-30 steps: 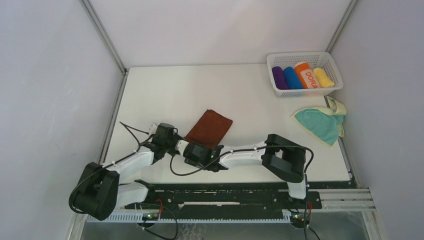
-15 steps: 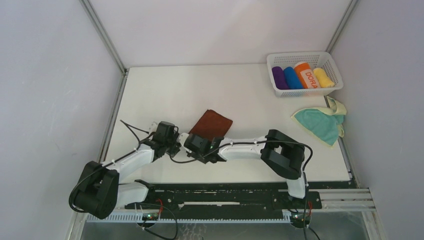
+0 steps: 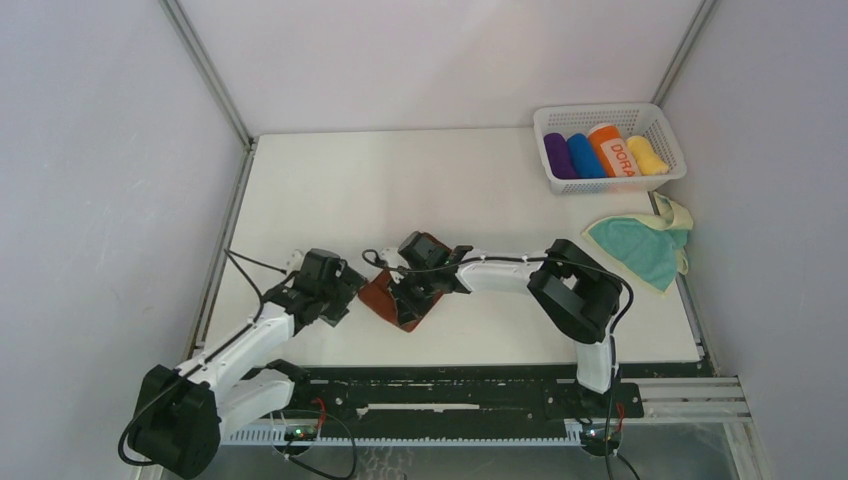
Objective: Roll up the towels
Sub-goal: Roll the towel at the center of the board.
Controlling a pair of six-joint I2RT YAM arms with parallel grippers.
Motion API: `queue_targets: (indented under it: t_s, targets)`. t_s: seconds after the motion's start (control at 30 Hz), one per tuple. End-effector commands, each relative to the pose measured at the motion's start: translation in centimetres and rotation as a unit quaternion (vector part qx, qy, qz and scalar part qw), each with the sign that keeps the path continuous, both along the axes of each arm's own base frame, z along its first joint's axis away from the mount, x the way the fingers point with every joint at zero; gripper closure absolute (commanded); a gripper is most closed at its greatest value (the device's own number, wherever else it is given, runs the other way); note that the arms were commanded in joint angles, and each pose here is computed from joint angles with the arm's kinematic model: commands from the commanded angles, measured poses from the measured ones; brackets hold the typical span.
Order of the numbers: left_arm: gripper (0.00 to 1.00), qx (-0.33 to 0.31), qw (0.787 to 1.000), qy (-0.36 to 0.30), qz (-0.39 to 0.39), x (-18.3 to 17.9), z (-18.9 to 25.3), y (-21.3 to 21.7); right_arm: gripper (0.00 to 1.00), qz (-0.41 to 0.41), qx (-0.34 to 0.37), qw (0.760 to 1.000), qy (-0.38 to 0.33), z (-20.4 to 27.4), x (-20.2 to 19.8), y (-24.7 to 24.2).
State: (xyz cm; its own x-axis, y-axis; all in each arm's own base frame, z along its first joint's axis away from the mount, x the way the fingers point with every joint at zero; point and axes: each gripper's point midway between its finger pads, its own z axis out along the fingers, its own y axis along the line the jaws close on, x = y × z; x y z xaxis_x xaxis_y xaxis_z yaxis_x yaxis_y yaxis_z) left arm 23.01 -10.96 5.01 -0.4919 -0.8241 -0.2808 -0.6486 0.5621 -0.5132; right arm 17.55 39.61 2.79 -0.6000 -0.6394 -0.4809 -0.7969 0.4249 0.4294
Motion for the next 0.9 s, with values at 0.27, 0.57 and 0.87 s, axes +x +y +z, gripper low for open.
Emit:
queue_targets:
  t_s: [0.27,0.57,0.87]
  targets:
    - [0.21,-0.032,0.999,0.029,-0.020,-1.1,-1.8,-1.6,1.00,-0.036,0.087,0.982,0.161,0.2,-1.3,0.5]
    - [0.37,-0.006,0.999,0.048,-0.019,-1.2,-3.4,-1.5,1.00,-0.072,0.106,0.970,0.205,-0.6,-1.3,0.0]
    - [0.69,0.027,0.996,0.077,-0.033,-0.9,-3.7,-2.0,1.00,-0.131,0.153,0.939,0.279,-0.9,-1.0,-1.4]
